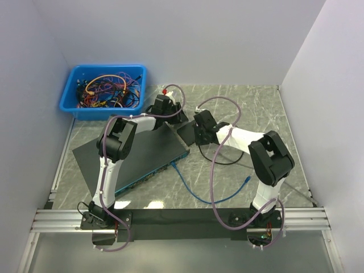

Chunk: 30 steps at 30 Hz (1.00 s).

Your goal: Insert the plug into the switch port

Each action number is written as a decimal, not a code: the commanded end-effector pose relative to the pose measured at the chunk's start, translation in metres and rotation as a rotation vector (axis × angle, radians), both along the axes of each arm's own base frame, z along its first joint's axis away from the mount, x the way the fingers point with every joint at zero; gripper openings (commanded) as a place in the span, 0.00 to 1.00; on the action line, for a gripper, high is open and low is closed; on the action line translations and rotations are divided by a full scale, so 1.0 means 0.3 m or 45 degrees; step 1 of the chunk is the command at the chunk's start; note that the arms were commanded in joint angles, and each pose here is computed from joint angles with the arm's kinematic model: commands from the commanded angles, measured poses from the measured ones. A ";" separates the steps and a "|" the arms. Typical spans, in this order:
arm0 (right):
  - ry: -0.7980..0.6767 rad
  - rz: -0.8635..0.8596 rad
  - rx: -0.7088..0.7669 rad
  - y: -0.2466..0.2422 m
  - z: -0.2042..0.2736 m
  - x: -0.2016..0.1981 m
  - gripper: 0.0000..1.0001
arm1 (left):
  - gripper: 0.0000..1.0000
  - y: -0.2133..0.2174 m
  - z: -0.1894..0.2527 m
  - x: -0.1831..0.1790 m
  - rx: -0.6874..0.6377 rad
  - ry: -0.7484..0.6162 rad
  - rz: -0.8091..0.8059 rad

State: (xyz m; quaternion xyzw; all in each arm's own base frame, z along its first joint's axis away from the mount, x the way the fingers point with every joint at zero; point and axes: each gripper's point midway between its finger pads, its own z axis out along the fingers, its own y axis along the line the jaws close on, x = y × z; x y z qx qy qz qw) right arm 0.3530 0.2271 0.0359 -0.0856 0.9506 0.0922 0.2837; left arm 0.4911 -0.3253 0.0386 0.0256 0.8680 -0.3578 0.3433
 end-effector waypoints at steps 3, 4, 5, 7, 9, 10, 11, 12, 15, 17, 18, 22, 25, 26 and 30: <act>0.030 -0.005 -0.054 -0.055 -0.030 -0.101 0.00 | 0.43 -0.001 -0.013 -0.026 0.006 0.009 -0.027; 0.032 -0.003 -0.057 -0.063 -0.039 -0.121 0.00 | 0.43 -0.001 -0.002 -0.022 0.001 -0.008 -0.022; 0.003 0.000 -0.044 -0.057 -0.015 -0.122 0.00 | 0.42 0.002 -0.009 -0.028 -0.001 -0.003 -0.017; -0.012 -0.010 -0.047 -0.066 -0.008 -0.127 0.00 | 0.42 0.004 -0.003 -0.029 -0.008 -0.013 -0.011; -0.019 -0.005 -0.037 -0.062 -0.001 -0.124 0.00 | 0.41 0.002 -0.001 -0.031 -0.020 -0.020 -0.013; -0.018 0.002 -0.029 -0.053 0.002 -0.119 0.00 | 0.41 0.000 -0.002 -0.031 -0.024 -0.020 -0.015; -0.001 0.020 -0.022 -0.042 -0.011 -0.122 0.00 | 0.41 0.000 -0.002 -0.031 -0.024 -0.020 -0.015; 0.004 0.023 -0.023 -0.037 -0.016 -0.121 0.00 | 0.41 0.002 -0.004 -0.031 -0.024 -0.018 -0.017; 0.006 0.030 -0.019 -0.022 -0.032 -0.111 0.00 | 0.41 0.001 -0.012 -0.041 -0.023 -0.021 -0.027; -0.005 0.029 -0.022 -0.021 -0.033 -0.102 0.00 | 0.41 0.001 -0.016 -0.048 -0.018 -0.025 -0.036; -0.020 0.028 -0.017 -0.017 -0.030 -0.094 0.00 | 0.41 0.001 -0.010 -0.046 -0.020 -0.033 -0.037; -0.063 0.047 0.006 0.005 -0.014 -0.064 0.00 | 0.41 -0.001 -0.011 -0.052 -0.028 -0.041 -0.046; -0.109 0.055 0.019 0.016 0.004 -0.041 0.00 | 0.41 -0.001 -0.020 -0.054 -0.031 -0.038 -0.046; -0.120 0.057 0.019 0.017 0.008 -0.035 0.00 | 0.41 -0.002 -0.021 -0.053 -0.032 -0.037 -0.045; -0.145 0.064 0.022 0.030 0.018 -0.014 0.00 | 0.41 -0.005 -0.037 -0.057 -0.035 -0.026 -0.052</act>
